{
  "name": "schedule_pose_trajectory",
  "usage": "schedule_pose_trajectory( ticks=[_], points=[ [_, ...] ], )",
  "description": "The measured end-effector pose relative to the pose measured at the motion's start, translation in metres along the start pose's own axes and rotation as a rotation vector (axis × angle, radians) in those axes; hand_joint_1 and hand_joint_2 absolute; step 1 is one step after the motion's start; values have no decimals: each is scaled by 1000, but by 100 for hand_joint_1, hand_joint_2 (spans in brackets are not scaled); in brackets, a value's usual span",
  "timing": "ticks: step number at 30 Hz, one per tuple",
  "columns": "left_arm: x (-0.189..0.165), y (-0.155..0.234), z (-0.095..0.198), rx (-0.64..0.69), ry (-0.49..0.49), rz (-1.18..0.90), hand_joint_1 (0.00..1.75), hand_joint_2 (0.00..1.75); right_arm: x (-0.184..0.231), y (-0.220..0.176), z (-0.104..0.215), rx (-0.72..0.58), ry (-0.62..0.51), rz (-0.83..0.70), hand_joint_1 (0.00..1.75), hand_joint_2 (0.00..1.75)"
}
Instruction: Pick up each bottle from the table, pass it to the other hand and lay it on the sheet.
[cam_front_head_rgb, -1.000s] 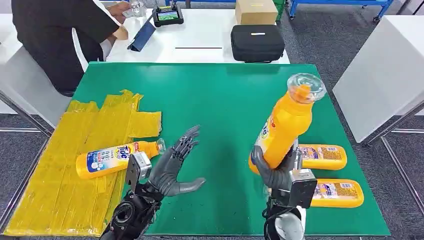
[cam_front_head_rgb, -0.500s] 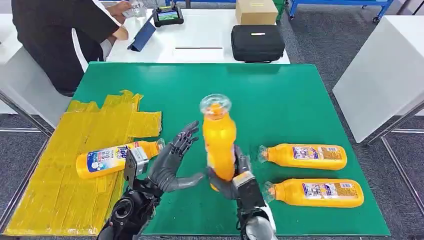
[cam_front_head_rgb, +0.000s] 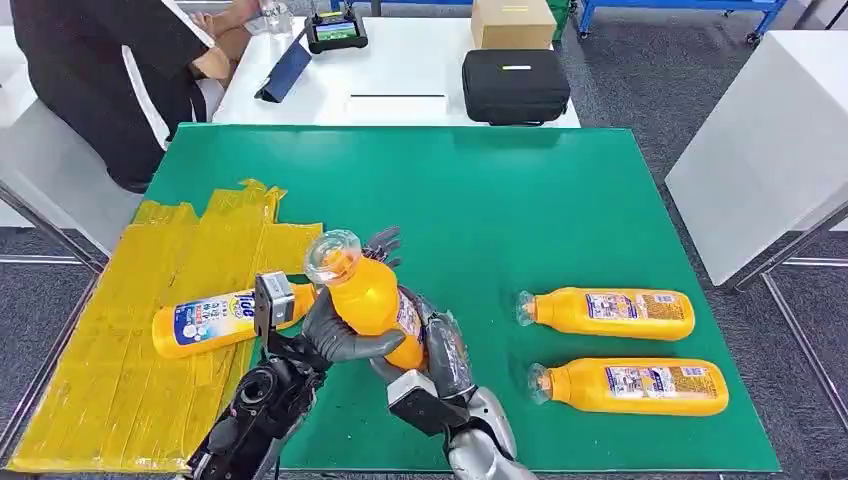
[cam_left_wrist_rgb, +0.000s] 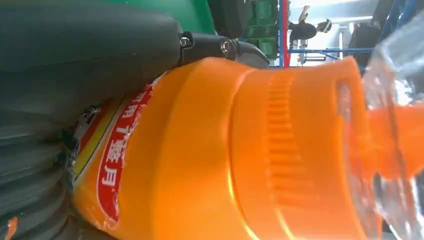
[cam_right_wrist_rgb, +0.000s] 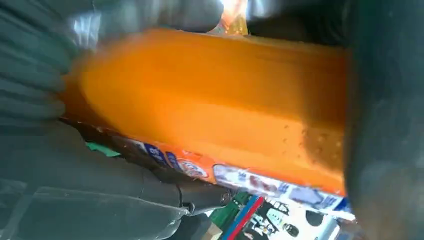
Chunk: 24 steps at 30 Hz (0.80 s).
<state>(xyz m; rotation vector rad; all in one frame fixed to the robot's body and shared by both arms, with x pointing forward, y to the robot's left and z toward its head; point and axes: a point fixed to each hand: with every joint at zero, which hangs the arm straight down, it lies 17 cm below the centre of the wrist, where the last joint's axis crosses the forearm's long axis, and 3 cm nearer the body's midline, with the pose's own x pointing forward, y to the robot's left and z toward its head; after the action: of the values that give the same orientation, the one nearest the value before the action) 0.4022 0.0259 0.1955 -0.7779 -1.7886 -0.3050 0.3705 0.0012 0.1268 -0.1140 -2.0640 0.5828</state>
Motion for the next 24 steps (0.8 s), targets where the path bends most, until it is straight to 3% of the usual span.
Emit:
schedule_pose_trajectory(
  ticks=[2, 4, 24],
  points=[
    [-3, 2, 1, 2, 8, 0, 0, 175, -2, 1, 0, 7, -1, 12, 175, 175],
    [-6, 3, 0, 3, 15, -1, 175, 175, -4, 2, -2, 14, -4, 25, 175, 175],
    [-7, 20, 3, 51, 13, -13, 175, 175, -13, 12, -9, 42, 21, -13, 175, 175]
  ],
)
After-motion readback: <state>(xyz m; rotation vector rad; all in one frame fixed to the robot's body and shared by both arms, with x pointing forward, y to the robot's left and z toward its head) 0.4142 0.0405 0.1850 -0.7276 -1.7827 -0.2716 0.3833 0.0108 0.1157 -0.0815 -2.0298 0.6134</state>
